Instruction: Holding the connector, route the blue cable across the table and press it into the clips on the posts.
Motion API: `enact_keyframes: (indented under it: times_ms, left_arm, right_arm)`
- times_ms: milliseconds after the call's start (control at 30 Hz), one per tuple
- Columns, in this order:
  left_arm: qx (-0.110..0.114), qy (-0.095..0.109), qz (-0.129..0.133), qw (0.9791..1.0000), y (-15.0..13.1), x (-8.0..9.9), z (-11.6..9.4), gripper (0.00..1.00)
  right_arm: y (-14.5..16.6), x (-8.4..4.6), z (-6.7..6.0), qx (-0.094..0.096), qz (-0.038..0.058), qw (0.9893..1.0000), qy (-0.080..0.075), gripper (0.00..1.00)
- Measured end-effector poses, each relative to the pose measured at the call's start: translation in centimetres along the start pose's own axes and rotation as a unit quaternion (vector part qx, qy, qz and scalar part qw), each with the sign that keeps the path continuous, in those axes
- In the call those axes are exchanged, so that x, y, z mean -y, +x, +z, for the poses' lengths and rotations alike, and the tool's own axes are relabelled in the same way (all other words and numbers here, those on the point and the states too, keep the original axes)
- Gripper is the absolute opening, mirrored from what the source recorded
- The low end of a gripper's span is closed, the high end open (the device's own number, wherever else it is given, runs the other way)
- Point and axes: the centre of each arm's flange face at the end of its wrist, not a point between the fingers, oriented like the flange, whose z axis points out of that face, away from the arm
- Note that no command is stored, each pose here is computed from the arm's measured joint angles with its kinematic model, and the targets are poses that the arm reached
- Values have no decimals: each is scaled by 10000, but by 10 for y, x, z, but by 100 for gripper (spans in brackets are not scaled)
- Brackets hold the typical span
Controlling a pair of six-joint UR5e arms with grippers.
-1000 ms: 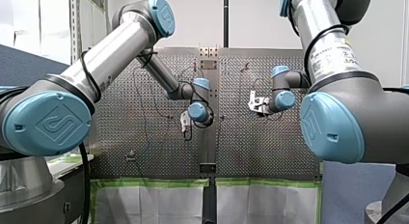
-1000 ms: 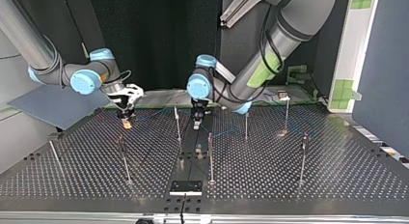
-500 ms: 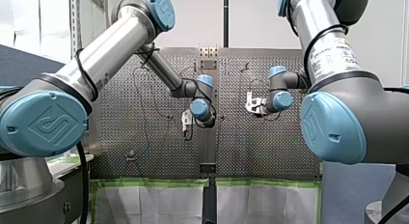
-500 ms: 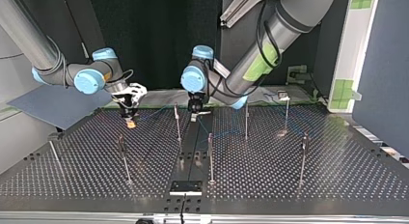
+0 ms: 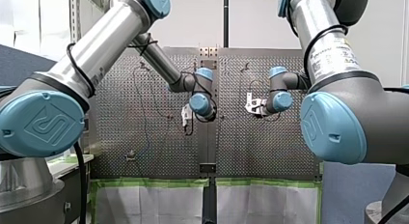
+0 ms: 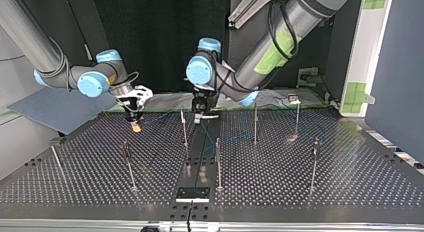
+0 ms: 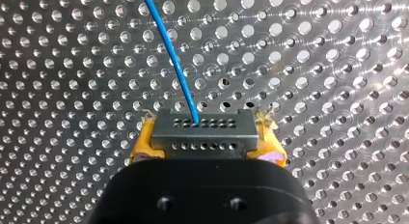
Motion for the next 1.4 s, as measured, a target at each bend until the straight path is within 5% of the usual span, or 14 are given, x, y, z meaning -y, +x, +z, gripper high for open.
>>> enact_keyframes:
  times_ms: [333, 533, 1000, 1400]
  left_arm:
    - [-198, 29, 257, 9995, 1, 9, -45, 100]
    - [-214, 103, 192, 9995, 18, 23, -63, 100]
    - [197, 276, -131, 9993, 14, 94, -73, 100]
    - [-148, 135, -5, 9998, 45, 125, -66, 100]
  right_arm:
    - [-1, 2, 0, 6, 27, 10000, 16, 0]
    - [0, -1, 0, 0, 38, 10000, -4, 0]
    - [1, -17, -1, 7, 159, 9998, -106, 0]
    - [1, -35, -4, 75, 226, 9994, -245, 0]
